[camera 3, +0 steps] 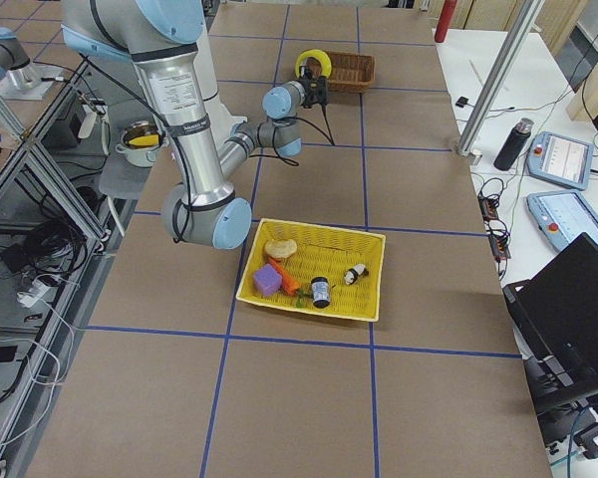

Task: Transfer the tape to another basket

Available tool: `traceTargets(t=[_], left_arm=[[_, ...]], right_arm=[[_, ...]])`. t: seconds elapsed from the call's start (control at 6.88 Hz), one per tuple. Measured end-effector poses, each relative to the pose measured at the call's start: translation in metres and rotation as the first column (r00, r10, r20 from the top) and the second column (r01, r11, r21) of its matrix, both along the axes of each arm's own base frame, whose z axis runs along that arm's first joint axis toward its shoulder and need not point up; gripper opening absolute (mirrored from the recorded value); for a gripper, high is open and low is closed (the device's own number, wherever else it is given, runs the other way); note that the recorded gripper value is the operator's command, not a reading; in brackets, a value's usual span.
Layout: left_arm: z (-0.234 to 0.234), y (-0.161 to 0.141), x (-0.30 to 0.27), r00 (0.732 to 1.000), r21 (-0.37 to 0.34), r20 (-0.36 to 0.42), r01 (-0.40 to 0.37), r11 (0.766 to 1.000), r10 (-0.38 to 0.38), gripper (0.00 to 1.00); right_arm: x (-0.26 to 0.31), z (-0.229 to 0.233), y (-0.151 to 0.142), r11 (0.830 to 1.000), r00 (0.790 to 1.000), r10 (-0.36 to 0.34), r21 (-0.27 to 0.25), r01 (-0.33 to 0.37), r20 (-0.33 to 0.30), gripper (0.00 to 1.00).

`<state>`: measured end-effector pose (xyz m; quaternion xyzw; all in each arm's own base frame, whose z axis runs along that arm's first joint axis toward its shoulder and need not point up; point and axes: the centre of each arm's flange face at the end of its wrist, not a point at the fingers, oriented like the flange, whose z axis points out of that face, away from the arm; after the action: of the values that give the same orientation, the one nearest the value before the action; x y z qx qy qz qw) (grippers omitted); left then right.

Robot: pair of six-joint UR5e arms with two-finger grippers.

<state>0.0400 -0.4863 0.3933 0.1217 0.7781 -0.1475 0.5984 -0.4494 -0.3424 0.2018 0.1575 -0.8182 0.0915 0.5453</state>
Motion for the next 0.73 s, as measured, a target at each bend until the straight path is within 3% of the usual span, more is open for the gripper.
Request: traceTargets(t=[0.29,0.44,0.73], left_arm=[[-0.027,0.025,0.032,0.985,0.037,-0.161,-0.055,0.998,0.06,0.98],[-0.037,0.034,0.049,0.958,0.029,-0.276,-0.078,0.997,0.082,0.98],[-0.066,0.052,0.087,0.905,0.056,-0.393,-0.151,0.987,0.16,0.98]], right_arm=[[0.001,-0.008,0.011,1.0,0.998,-0.017,0.02,0.015,0.06,0.0],[0.005,-0.015,0.015,0.999,0.994,-0.027,0.027,0.024,0.102,0.0],[0.013,-0.031,0.021,0.998,0.986,-0.05,0.041,0.044,0.161,0.0]])
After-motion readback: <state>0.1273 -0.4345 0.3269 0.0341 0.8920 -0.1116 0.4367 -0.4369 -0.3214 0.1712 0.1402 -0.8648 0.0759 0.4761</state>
